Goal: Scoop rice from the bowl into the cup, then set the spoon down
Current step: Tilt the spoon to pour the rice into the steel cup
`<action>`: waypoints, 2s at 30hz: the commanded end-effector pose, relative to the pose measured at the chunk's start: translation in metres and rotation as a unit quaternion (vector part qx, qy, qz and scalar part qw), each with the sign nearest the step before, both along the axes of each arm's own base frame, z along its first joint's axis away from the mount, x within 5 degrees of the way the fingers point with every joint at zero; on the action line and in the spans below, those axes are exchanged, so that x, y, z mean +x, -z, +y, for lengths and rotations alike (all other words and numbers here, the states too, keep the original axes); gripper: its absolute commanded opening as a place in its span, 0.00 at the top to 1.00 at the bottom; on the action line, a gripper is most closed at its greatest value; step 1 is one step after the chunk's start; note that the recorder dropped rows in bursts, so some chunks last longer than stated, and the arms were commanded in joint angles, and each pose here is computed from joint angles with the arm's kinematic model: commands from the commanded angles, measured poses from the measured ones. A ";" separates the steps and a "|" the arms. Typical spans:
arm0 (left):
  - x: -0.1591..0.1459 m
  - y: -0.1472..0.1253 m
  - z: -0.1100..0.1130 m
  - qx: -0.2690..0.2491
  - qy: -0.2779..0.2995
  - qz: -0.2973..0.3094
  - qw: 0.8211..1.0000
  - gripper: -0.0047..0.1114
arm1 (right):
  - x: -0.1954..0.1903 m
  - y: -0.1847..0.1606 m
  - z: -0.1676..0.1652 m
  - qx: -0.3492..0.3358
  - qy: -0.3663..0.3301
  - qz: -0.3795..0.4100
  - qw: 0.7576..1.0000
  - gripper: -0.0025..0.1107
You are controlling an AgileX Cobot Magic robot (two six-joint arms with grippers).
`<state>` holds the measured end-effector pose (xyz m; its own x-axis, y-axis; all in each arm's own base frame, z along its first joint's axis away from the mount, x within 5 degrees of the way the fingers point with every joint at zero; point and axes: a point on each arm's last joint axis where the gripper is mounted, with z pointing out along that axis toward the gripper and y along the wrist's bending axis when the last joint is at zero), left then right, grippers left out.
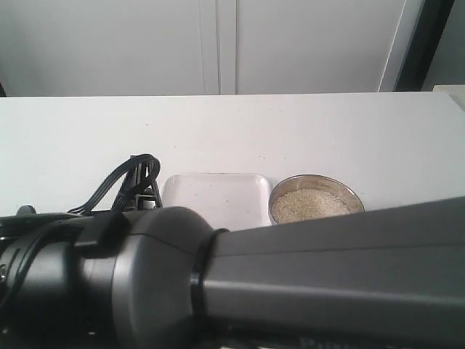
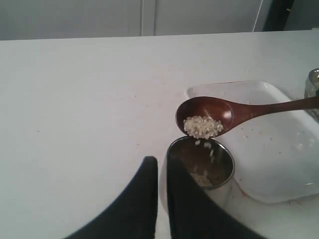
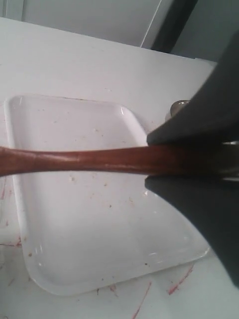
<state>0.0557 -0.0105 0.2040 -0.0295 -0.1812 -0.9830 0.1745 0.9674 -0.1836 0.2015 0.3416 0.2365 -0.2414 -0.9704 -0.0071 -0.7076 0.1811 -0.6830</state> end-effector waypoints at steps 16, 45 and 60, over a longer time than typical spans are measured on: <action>0.000 -0.002 0.000 -0.006 0.003 -0.004 1.000 0.84 | 0.009 0.008 0.006 -0.046 -0.027 -0.051 0.997 0.98; 0.000 -0.002 0.000 -0.006 0.003 -0.004 1.000 0.84 | -0.006 0.026 0.000 -0.062 -0.029 -0.074 0.995 0.98; 0.000 -0.002 0.000 -0.006 0.003 -0.004 1.000 0.84 | -0.013 0.017 0.004 -0.059 -0.050 -0.096 0.992 0.98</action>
<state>0.0557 -0.0105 0.2040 -0.0295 -0.1812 -0.9830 0.1745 0.9674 -0.1836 0.1899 0.3472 0.2138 -0.1486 -0.9853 0.0845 -0.5874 0.0192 -0.8091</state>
